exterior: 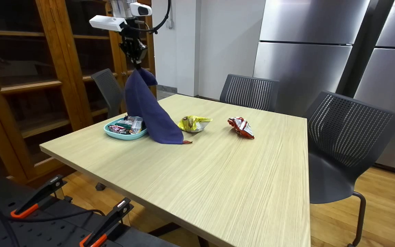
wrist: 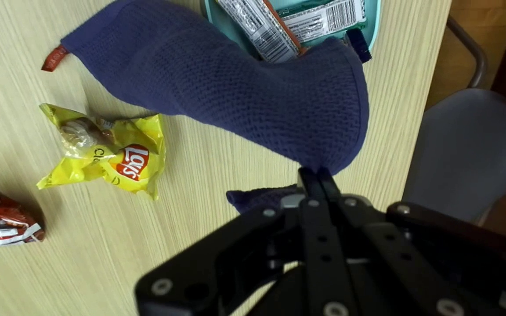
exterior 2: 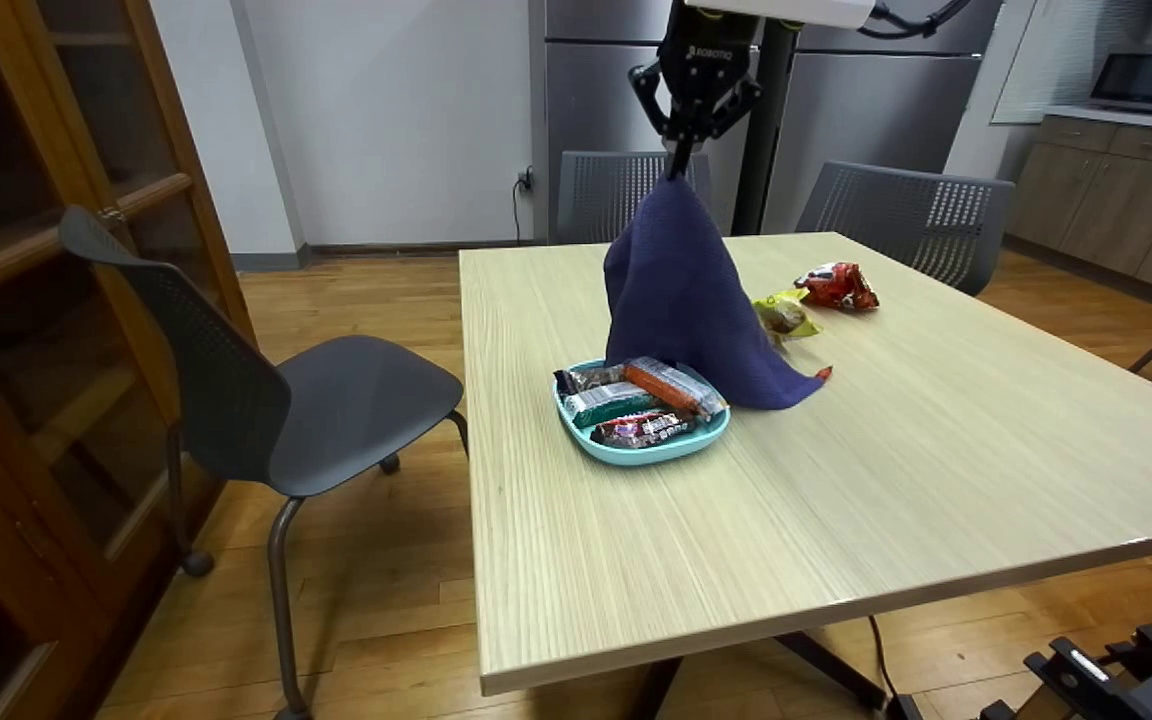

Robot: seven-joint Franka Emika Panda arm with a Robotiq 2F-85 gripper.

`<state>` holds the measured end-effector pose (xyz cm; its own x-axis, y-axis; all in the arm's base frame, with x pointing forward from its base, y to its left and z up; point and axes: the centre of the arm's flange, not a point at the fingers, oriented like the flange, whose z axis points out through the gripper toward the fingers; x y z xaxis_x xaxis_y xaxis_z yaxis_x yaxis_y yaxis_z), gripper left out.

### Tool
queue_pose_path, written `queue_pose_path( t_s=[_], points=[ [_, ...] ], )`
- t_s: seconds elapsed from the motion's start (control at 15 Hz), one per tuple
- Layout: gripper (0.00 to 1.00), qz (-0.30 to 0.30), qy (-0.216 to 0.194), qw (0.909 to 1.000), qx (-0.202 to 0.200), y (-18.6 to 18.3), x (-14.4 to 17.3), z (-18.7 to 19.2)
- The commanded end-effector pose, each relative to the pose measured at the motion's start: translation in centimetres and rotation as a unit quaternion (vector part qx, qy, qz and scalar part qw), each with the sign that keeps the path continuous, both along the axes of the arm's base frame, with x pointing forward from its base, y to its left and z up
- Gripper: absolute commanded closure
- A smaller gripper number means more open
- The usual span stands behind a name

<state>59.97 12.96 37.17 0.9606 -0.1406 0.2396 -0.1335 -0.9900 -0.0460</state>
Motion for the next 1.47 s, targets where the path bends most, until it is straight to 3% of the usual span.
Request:
queue_pose_path(
  t_s=[0.0, 1.4],
  points=[
    [1.0, 0.018, 0.011, 0.9998, -0.007, 0.5, -0.7, 0.9],
    [1.0, 0.096, 0.027, 0.9949, -0.017, 4.5, -3.1, 3.3]
  ],
)
